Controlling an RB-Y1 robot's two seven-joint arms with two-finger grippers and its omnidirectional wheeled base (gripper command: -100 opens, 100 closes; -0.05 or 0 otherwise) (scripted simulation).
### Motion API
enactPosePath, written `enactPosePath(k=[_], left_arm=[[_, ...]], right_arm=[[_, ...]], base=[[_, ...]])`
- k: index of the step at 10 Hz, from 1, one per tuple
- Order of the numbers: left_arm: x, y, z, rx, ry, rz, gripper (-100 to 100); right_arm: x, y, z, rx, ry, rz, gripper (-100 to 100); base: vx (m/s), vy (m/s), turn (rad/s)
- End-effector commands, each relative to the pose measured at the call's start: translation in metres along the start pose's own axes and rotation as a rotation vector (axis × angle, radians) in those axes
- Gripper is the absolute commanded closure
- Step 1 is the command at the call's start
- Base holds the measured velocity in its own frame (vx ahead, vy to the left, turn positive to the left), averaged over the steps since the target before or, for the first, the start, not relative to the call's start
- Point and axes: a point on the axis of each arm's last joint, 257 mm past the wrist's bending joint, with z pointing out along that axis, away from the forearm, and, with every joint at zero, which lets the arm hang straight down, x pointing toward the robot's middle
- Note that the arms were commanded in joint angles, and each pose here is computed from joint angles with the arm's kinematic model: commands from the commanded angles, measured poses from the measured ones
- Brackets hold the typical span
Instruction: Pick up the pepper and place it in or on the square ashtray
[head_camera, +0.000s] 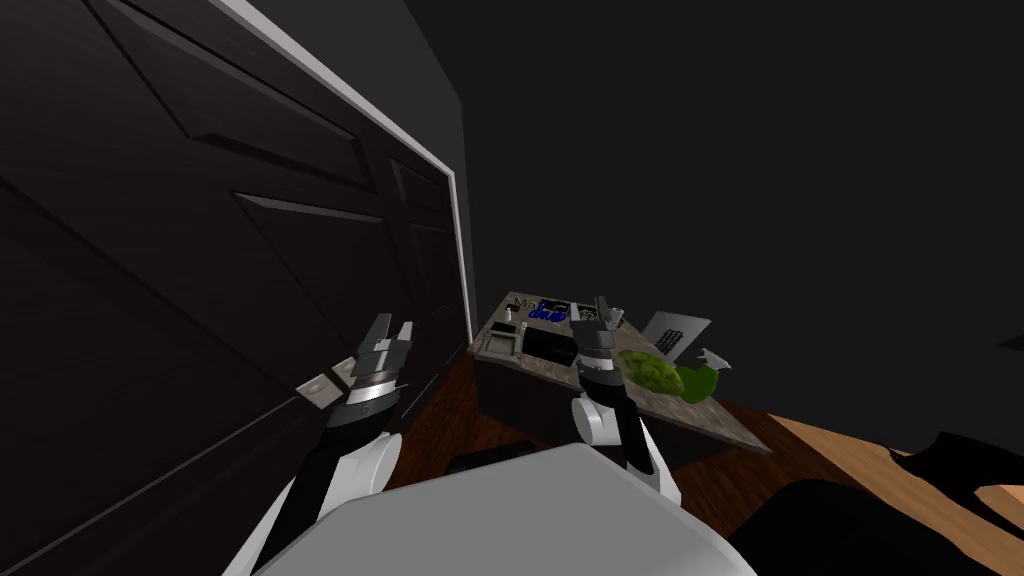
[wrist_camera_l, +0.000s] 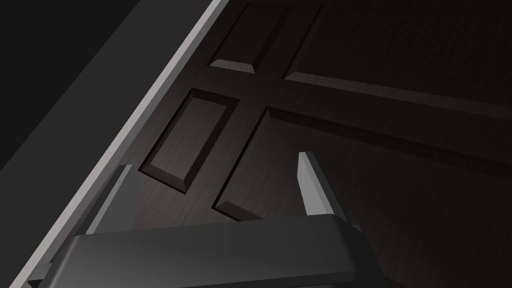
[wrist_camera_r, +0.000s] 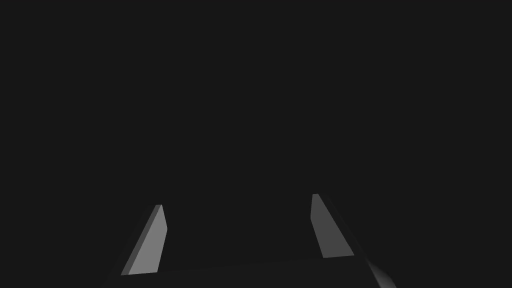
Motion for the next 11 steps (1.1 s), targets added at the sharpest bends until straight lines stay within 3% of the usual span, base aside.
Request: enactPosePath(k=[1,7,8,11], left_arm=[[0.000,0.000,0.000,0.000,0.000,0.000,0],[0.000,0.000,0.000,0.000,0.000,0.000,0],[0.000,0.000,0.000,0.000,0.000,0.000,0],[0.000,0.000,0.000,0.000,0.000,0.000,0]], right_arm=[[0.000,-0.011,0.000,0.033,0.033,-0.032,-100],[-0.017,-0.075,-0.007,0.222,0.145,-0.206,-100],[-0.016,-0.076,-0.007,0.223,0.154,-0.210,-100],[-0.039,-0.118,-0.017,0.357,0.208,-0.332,-100]], base=[[0.024,0.018,0.083],[0.053,0.040,0.131],[0.040,0.044,0.054],[0.030,0.078,0.162]])
